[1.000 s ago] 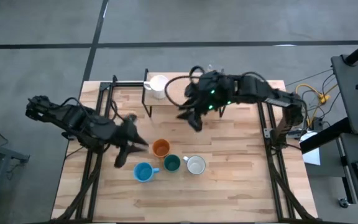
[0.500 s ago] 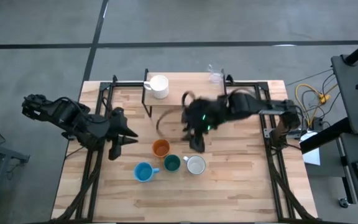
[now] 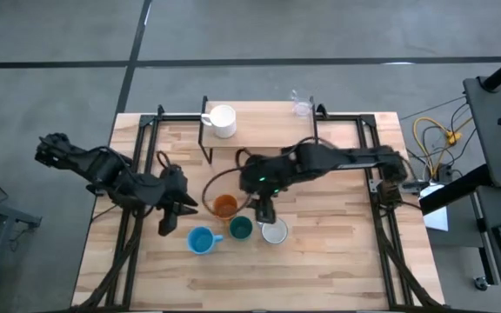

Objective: Stack small to large cups/mugs on shelf
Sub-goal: Put the blue mug on the shelf

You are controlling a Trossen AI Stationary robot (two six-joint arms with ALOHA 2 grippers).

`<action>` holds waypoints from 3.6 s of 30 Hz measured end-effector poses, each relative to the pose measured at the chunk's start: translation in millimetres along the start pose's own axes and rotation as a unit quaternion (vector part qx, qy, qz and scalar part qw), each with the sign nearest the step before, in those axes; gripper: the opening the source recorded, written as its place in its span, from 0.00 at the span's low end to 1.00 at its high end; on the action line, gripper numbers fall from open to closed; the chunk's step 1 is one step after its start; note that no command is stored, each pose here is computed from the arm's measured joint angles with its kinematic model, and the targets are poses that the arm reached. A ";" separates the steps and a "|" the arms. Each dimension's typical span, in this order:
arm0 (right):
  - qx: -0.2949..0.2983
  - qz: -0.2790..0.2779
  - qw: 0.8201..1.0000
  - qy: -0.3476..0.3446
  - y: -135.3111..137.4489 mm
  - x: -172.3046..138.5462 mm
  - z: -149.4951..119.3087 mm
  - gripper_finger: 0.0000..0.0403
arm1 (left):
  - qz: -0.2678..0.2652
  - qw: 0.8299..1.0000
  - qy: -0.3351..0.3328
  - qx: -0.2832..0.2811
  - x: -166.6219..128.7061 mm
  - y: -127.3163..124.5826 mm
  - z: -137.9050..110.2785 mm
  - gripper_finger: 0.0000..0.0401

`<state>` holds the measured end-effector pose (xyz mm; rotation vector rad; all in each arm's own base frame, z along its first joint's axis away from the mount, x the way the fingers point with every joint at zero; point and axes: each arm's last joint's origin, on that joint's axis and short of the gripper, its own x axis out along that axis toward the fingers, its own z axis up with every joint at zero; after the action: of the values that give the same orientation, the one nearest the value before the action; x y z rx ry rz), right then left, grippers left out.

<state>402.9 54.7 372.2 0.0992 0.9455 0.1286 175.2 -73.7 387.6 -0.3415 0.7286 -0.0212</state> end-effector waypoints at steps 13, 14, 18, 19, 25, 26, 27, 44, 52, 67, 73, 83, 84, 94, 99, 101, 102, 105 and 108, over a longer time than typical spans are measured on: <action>-0.053 0.073 0.996 0.018 45.1 85.6 -2.2 0.46 | 0.012 0.999 0.042 -0.029 1.9 -9.1 -14.1 0.20; -0.056 0.077 0.995 0.009 48.8 86.6 -1.1 0.46 | 0.028 0.998 0.054 -0.031 0.3 -7.3 -18.1 0.20; -0.053 0.089 0.994 -0.029 55.4 91.1 5.4 0.46 | 0.087 0.992 0.083 -0.026 -10.2 0.6 -32.7 0.20; -0.056 0.090 0.993 -0.041 54.9 95.0 7.8 0.46 | 0.093 0.992 0.077 -0.020 -13.0 1.6 -34.1 0.20; -0.005 0.075 0.995 -0.059 29.8 127.7 15.8 0.46 | 0.089 0.994 0.056 0.023 -25.7 9.5 -42.0 0.20; 0.002 0.073 0.996 -0.054 26.7 133.9 15.4 0.46 | 0.087 0.995 0.053 0.024 -27.1 12.0 -44.3 0.20; 0.008 0.071 0.996 -0.051 24.0 140.0 15.3 0.46 | 0.087 0.995 0.052 0.025 -27.4 14.8 -47.4 0.20; 0.063 0.083 0.994 -0.037 23.3 167.0 13.5 0.46 | 0.069 0.995 0.064 0.045 -14.3 38.8 -84.2 0.20; 0.056 0.115 0.992 0.000 36.0 190.0 0.7 0.46 | 0.064 0.993 0.060 0.075 -11.5 37.6 -83.9 0.20; 0.048 0.119 0.992 0.010 28.4 196.8 -3.1 0.46 | 0.063 0.993 0.061 0.075 -12.0 38.0 -84.3 0.20; 0.030 0.107 0.993 0.033 20.4 196.8 -7.4 0.46 | 0.062 0.993 0.061 0.075 -12.4 38.1 -84.3 0.20; 0.012 0.097 0.995 0.034 8.4 196.5 -7.0 0.46 | 0.061 0.993 0.062 0.074 -12.3 37.9 -84.3 0.20; 0.012 0.097 0.995 0.033 7.6 196.5 -6.8 0.46 | 0.061 0.994 0.062 0.074 -12.3 37.9 -84.4 0.20; 0.007 0.098 0.995 0.031 6.9 196.5 -6.4 0.46 | 0.058 0.993 0.065 0.074 -11.9 37.5 -84.5 0.20; -0.011 0.098 0.995 0.036 7.3 192.7 -5.5 0.46 | 0.058 0.993 0.065 0.073 -11.9 37.6 -84.4 0.20; -0.030 0.098 0.994 0.037 7.9 188.7 -3.3 0.46 | 0.058 0.993 0.065 0.073 -11.9 37.6 -84.4 0.20; -0.039 0.098 0.994 0.038 8.2 186.0 -2.1 0.46 | 0.058 0.993 0.065 0.073 -12.0 37.6 -84.4 0.20; -0.064 0.097 0.992 0.052 9.0 177.3 -0.4 0.46 | 0.058 0.993 0.065 0.074 -12.0 37.6 -84.4 0.20; -0.086 0.097 0.990 0.059 9.3 173.7 -0.4 0.46 | 0.058 0.993 0.065 0.074 -11.8 37.6 -84.5 0.20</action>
<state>502.5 90.6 234.2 0.0232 1.0383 0.3987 107.2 -61.8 324.9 -0.1564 0.8708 0.0130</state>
